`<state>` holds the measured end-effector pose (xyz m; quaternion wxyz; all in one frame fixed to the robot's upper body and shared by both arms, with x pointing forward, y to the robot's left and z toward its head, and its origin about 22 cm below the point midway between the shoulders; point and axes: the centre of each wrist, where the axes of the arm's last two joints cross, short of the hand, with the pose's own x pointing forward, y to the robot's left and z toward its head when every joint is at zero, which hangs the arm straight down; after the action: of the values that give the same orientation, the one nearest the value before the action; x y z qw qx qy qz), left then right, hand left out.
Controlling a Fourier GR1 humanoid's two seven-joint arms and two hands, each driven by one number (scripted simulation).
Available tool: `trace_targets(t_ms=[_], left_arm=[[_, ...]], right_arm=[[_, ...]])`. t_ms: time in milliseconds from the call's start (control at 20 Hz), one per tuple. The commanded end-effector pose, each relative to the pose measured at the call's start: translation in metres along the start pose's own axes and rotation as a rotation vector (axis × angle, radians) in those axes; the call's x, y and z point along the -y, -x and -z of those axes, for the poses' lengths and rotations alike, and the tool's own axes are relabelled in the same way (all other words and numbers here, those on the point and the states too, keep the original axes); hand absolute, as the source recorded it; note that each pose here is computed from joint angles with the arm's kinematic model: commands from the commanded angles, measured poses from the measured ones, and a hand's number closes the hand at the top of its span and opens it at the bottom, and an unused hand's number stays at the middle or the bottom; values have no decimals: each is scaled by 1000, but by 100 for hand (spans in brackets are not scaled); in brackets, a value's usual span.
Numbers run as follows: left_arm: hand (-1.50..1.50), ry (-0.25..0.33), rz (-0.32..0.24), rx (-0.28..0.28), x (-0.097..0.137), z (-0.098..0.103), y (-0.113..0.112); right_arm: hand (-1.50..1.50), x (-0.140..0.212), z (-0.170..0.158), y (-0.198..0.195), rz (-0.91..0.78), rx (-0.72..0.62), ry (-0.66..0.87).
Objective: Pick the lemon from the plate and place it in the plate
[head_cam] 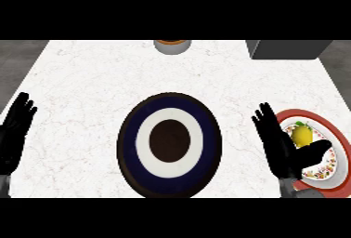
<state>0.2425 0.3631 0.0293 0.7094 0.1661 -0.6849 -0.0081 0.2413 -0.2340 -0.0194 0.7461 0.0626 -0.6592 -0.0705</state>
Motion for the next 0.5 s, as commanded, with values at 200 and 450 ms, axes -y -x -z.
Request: trace_targets(t_ms=[200, 450], left_arm=[[0, 157, -15, 71, 40, -6, 0], [0, 199, -64, 27, 59, -11, 11]], right_arm=[[150, 55, 67, -77, -116, 160, 536], [-150, 102, 56, -52, -500, 267, 987]])
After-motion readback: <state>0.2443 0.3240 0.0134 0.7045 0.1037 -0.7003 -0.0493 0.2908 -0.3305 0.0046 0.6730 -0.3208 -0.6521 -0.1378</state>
